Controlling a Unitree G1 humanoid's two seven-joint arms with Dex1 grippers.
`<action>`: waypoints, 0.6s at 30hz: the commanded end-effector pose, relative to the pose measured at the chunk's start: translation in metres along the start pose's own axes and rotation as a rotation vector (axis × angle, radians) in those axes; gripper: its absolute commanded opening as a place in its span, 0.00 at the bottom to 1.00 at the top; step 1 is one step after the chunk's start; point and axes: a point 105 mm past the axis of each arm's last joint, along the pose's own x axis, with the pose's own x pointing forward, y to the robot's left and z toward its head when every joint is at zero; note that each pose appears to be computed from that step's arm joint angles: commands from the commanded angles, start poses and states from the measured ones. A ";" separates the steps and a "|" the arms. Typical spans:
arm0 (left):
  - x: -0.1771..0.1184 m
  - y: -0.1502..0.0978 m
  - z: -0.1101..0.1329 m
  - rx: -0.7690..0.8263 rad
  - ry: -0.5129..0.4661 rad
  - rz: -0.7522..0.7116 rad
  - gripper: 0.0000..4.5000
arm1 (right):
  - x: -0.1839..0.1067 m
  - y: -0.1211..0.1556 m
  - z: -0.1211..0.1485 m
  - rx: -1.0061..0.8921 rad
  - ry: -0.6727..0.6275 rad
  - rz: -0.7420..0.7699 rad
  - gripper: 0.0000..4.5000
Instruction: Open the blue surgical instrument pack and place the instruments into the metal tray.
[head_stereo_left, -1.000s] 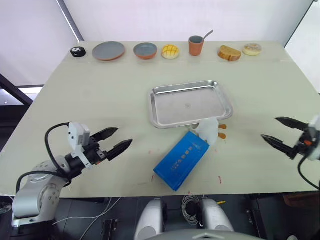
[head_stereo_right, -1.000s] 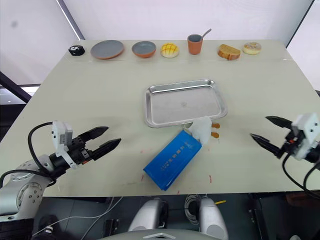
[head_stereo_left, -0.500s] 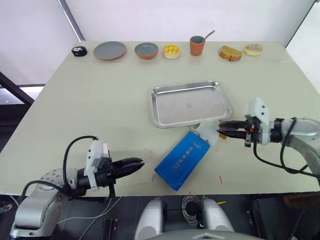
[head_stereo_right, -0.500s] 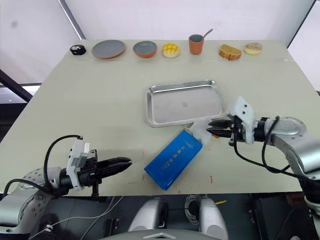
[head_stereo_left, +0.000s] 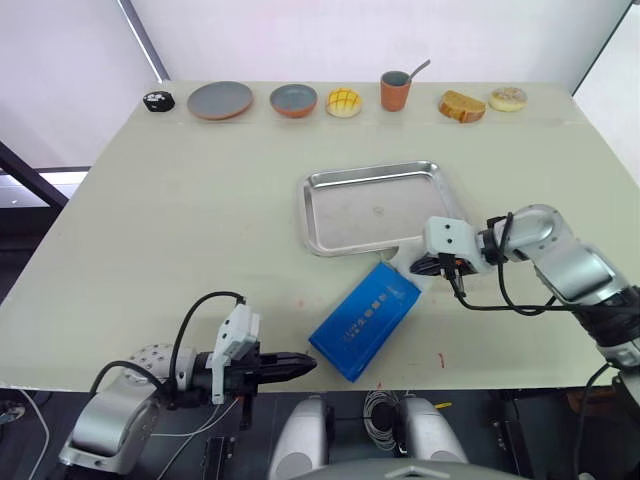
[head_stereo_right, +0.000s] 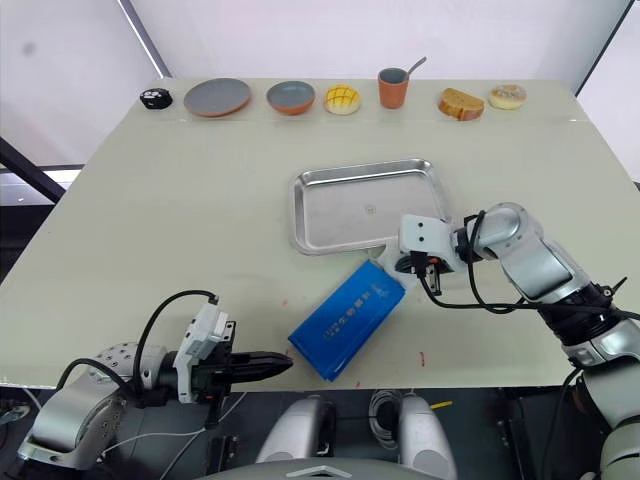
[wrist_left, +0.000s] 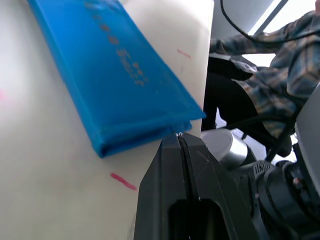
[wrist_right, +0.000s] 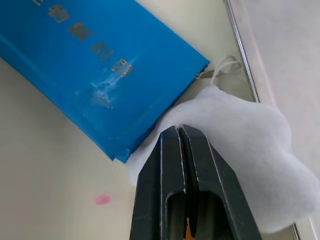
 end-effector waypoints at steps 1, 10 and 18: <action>0.004 -0.001 0.000 0.026 0.010 -0.016 0.00 | -0.001 -0.008 0.000 -0.043 0.037 -0.020 0.01; 0.015 0.005 0.016 0.038 -0.017 0.027 0.00 | 0.012 0.003 0.002 -0.112 0.066 0.069 0.01; 0.014 0.015 0.016 0.040 -0.024 0.095 0.00 | 0.020 0.021 0.015 -0.113 -0.007 0.148 0.01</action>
